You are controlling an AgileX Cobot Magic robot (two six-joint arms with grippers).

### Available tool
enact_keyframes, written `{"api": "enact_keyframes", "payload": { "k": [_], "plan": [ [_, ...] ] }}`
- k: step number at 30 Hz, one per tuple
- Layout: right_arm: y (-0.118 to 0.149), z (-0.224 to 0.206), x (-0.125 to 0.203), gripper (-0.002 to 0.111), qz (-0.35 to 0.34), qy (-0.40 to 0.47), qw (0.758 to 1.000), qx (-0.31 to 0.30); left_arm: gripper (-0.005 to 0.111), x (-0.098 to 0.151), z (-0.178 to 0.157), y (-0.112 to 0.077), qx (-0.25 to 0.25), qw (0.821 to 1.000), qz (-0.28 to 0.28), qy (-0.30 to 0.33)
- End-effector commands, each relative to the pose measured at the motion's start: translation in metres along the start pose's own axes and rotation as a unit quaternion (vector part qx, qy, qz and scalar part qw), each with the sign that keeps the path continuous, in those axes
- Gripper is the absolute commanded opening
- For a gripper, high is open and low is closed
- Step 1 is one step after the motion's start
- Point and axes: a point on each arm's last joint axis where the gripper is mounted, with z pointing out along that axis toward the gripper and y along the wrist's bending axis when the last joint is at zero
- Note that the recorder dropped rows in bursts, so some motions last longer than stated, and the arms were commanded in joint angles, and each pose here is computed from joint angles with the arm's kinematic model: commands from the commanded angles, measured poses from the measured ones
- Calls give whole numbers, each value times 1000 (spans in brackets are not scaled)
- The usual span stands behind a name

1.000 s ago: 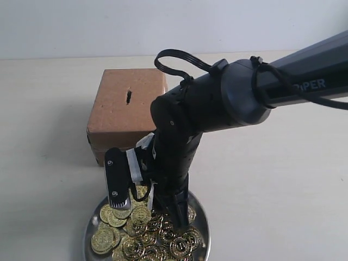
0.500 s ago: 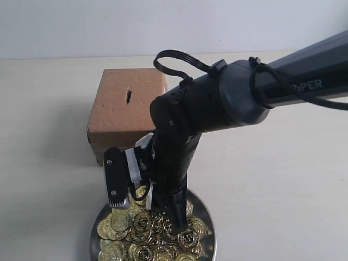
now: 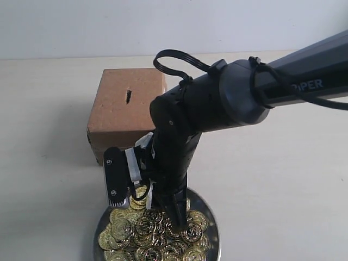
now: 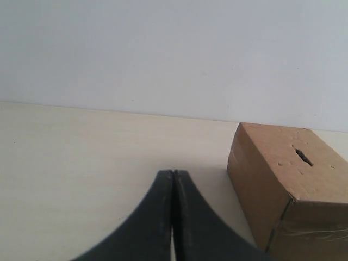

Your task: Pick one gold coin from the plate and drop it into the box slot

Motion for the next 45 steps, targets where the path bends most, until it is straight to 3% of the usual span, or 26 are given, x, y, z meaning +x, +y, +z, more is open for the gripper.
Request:
{"api": "enact_keyframes", "payload": {
  "k": [1, 7, 12, 26, 36, 38, 41, 43, 45],
  "plan": [
    [0, -17, -2, 29, -7, -7, 1000, 9, 0, 0, 0, -1, 5, 1000, 1, -7],
    [4, -41, -2, 29, -8, -10, 1000, 9, 0, 0, 0, -1, 5, 1000, 2, -7],
    [15, -58, -4, 29, 16, -25, 999, -29, 0, 0, 0, -1, 5, 1000, 2, -7],
    [58, -77, -43, 29, -65, -33, 996, -47, 0, 0, 0, -1, 5, 1000, 2, -7],
    [61, -77, -45, 29, -70, -31, 996, -52, 0, -1, 0, -1, 6, 1000, -6, -10],
    [62, -77, -44, 29, -71, -27, 996, -56, 0, -5, -1, -3, 21, 993, -116, -29],
    [62, -78, -44, 29, -71, -27, 995, -57, 0, -18, -2, -6, 56, 967, -229, -93],
    [61, -78, -43, 29, -77, -23, 996, -49, 0, -15, -2, -5, 56, 945, -313, -74],
    [60, -80, -42, 29, -78, -21, 996, -44, 0, -7, -1, -3, 34, 940, -338, -34]
  ]
}}
